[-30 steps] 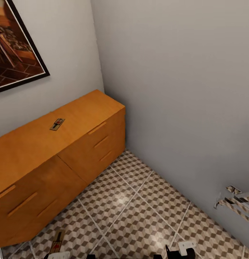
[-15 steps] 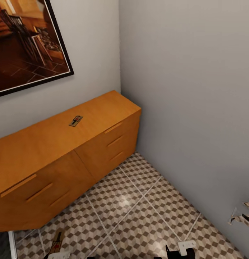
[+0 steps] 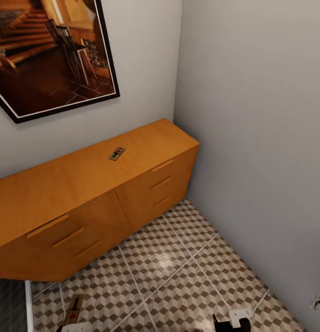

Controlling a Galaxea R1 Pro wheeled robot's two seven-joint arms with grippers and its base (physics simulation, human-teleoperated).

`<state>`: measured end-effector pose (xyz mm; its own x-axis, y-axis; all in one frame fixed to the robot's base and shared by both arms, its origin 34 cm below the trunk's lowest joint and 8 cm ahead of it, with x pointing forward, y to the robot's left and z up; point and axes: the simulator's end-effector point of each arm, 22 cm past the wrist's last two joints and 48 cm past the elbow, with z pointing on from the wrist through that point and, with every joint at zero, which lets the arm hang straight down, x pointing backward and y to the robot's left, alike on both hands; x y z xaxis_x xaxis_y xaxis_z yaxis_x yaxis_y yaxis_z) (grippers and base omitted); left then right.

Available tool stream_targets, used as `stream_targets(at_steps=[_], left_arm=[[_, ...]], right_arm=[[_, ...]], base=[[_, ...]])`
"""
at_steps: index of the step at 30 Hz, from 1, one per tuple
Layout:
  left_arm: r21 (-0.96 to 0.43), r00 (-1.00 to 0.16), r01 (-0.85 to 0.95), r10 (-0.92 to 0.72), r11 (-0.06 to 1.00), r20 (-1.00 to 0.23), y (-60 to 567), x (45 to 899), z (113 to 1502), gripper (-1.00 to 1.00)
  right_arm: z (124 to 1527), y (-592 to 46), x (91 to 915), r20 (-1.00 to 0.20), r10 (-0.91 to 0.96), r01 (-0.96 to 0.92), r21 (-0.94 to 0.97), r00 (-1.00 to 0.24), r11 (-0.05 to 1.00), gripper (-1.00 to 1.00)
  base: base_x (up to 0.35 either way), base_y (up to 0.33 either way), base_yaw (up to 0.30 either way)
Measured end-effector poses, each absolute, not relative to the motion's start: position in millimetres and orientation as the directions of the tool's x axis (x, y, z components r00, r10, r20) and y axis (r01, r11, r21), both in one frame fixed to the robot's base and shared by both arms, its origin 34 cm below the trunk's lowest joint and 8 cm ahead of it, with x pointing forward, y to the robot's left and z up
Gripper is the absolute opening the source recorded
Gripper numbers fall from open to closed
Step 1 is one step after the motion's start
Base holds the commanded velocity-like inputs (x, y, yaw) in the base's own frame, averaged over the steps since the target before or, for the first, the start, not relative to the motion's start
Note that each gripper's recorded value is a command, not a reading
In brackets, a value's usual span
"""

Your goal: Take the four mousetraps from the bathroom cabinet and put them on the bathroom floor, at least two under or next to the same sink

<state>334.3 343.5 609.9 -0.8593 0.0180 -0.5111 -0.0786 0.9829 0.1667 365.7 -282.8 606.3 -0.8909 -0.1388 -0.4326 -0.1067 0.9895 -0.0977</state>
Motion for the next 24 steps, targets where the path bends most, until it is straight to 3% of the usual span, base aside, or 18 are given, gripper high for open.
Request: stream_targets(at_steps=[24], left_arm=[[0.164, -0.844, -0.083, 0.018, 0.983, -0.536, 344, 345, 616, -1.00]], right_arm=[[614, -283, 377, -0.457, -0.139, -0.104, -0.100, -0.878, 0.989, 1.00]], base=[[0.000, 0.000, 0.220]])
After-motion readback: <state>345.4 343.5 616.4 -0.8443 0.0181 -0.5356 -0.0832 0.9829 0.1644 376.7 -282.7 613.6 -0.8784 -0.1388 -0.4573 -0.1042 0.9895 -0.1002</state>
